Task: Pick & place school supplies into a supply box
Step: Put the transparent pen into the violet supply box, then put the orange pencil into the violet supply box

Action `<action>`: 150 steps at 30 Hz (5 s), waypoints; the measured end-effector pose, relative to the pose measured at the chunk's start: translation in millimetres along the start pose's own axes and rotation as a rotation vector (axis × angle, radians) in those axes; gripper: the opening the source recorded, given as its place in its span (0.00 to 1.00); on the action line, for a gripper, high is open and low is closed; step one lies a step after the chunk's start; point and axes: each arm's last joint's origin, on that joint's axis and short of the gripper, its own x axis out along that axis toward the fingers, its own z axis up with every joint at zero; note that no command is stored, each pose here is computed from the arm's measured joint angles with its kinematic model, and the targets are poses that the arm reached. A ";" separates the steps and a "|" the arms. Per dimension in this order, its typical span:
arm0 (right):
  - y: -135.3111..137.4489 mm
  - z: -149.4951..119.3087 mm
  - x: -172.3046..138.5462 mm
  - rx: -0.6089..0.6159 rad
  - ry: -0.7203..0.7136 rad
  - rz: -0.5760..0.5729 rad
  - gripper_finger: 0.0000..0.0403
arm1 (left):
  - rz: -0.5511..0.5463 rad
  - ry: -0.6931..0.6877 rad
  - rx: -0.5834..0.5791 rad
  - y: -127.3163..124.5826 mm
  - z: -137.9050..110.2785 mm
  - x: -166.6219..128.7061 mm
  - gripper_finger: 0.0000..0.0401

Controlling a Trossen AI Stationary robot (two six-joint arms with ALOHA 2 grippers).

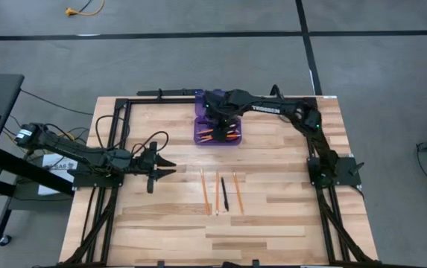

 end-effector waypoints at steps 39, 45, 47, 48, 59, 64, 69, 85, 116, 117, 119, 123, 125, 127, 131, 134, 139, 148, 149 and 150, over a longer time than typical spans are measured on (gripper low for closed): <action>73.0 -21.5 -24.3 0.168 0.304 -0.094 0.23 | -0.137 0.100 0.059 -7.6 -11.9 8.9 0.24; 136.8 -34.2 -31.4 0.191 0.325 -0.118 0.23 | -0.194 0.106 0.108 -16.9 -14.0 6.0 0.24; 161.2 -39.9 -34.1 0.192 0.311 -0.121 0.23 | -0.215 0.107 0.126 -20.2 -14.9 4.8 0.24; 173.3 -43.3 -35.7 0.192 0.304 -0.125 0.23 | -0.226 0.109 0.134 -21.8 -15.3 4.2 0.24; 265.8 -89.0 -52.7 0.374 0.248 -0.209 0.23 | -0.371 0.126 0.180 -40.8 -20.3 -4.5 0.24; 284.9 -101.8 -57.0 0.420 0.234 -0.214 0.23 | -0.435 0.136 0.186 -47.5 -22.2 -8.2 0.24; 287.0 -104.6 -58.1 0.424 0.239 -0.223 0.23 | -0.473 0.143 0.188 -52.9 -23.8 -11.6 0.24; 233.6 -111.8 -47.8 0.376 0.367 -0.328 0.23 | -0.539 0.152 0.199 -62.2 -26.7 -18.2 0.24; 200.8 -142.4 -57.5 0.913 -0.170 0.232 0.23 | -0.525 0.190 0.208 -60.8 -30.2 -18.4 0.24; 201.6 -139.8 -58.4 0.898 -0.208 0.240 0.23 | -0.524 0.189 0.209 -60.7 -30.2 -18.3 0.24; 202.4 -135.8 -59.8 0.887 -0.264 0.250 0.23 | -0.525 0.189 0.209 -60.8 -30.3 -18.4 0.24; 201.0 -132.8 -60.2 0.870 -0.293 0.253 0.23 | -0.525 0.190 0.209 -60.8 -30.3 -18.4 0.24; 200.7 -133.7 -59.5 0.867 -0.283 0.246 0.23 | -0.524 0.191 0.210 -60.7 -30.4 -18.4 0.24; 203.2 -132.5 -51.4 0.866 -0.262 0.241 0.23 | -0.523 0.194 0.211 -60.6 -30.7 -18.4 0.24; 204.8 -135.5 -38.7 0.899 -0.170 0.218 0.23 | -0.523 0.197 0.213 -60.5 -31.0 -18.4 0.24; 204.2 -143.1 -22.9 0.901 -0.050 0.162 0.23 | -0.523 0.197 0.213 -60.5 -31.0 -18.4 0.24; 207.8 -142.6 -1.5 0.906 0.036 0.141 0.23 | -0.522 0.195 0.212 -60.6 -30.6 -18.4 0.24; 210.5 -145.0 15.0 0.889 0.095 0.111 0.23 | -0.521 0.194 0.212 -60.6 -30.6 -18.3 0.24; 210.4 -145.5 15.4 0.888 0.100 0.105 0.23 | -0.522 0.193 0.211 -60.7 -30.5 -18.3 0.24; 209.8 -146.5 15.5 0.887 0.107 0.096 0.23 | -0.522 0.190 0.210 -60.8 -30.1 -18.3 0.24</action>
